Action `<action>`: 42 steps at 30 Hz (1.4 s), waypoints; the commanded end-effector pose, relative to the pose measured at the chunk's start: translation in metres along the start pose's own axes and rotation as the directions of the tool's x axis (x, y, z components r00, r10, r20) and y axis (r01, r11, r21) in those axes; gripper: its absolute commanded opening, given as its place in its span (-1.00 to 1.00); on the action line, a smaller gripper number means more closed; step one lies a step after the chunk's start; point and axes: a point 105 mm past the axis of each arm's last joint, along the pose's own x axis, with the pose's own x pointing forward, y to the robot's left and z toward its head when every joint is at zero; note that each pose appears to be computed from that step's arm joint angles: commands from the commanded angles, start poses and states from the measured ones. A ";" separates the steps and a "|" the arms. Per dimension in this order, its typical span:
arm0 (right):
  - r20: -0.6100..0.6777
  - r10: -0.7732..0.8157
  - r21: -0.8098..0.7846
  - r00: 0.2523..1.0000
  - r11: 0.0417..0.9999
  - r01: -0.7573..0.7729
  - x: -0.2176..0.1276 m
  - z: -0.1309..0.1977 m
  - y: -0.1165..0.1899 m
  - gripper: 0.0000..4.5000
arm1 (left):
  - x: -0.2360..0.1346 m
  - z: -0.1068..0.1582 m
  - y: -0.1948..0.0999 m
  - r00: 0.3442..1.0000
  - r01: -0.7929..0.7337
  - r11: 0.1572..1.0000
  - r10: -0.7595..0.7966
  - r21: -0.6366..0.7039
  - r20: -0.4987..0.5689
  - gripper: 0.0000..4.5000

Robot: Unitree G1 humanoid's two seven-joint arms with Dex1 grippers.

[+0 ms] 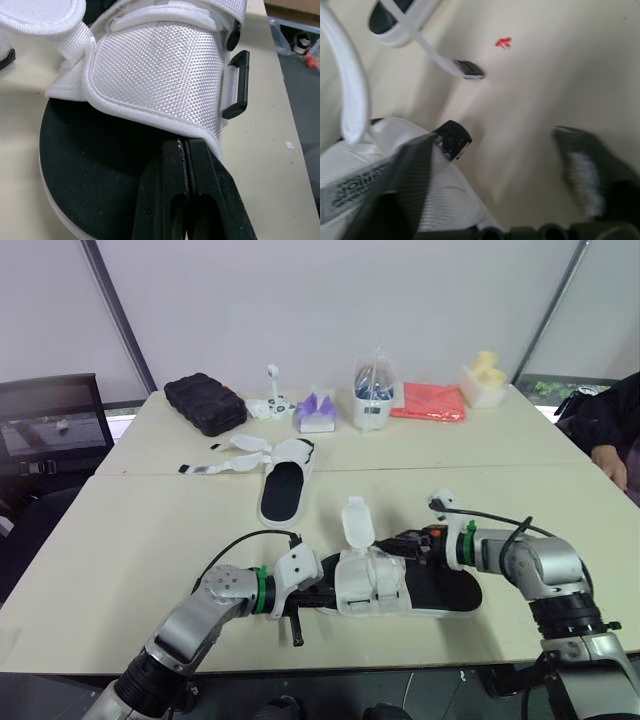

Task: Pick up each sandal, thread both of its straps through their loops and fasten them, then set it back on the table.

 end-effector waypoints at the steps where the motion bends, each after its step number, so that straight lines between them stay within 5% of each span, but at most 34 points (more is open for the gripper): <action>1: 0.073 -0.012 -0.042 0.997 0.999 0.015 -0.011 0.020 -0.005 0.99 | 0.000 -0.001 0.001 1.000 -0.004 1.000 0.004 0.006 -0.013 -1.00; 9: 0.195 0.114 -0.142 0.974 0.986 -0.087 -0.023 0.073 0.013 0.99 | -0.002 0.002 0.003 1.000 -0.013 1.000 0.013 0.007 -0.008 -1.00; 15: 0.159 0.295 -0.098 0.942 0.954 -0.282 -0.002 0.071 0.049 0.99 | -0.004 0.001 0.003 0.999 -0.034 0.999 0.034 0.003 -0.012 -1.00; 25: 0.114 0.391 -0.028 0.913 0.920 -0.391 0.001 0.059 0.068 0.99 | -0.006 0.001 0.003 0.998 -0.059 0.998 0.059 -0.002 -0.016 -1.00; 34: 0.087 0.438 0.032 0.895 0.896 -0.442 0.002 0.056 0.077 0.99 | -0.007 0.000 0.002 0.997 -0.070 0.998 0.070 -0.002 -0.020 -1.00; 42: 0.210 0.353 0.162 0.912 0.907 -0.389 0.038 0.080 0.064 0.99 | -0.005 0.001 0.004 0.997 -0.078 0.997 0.078 0.009 -0.016 -1.00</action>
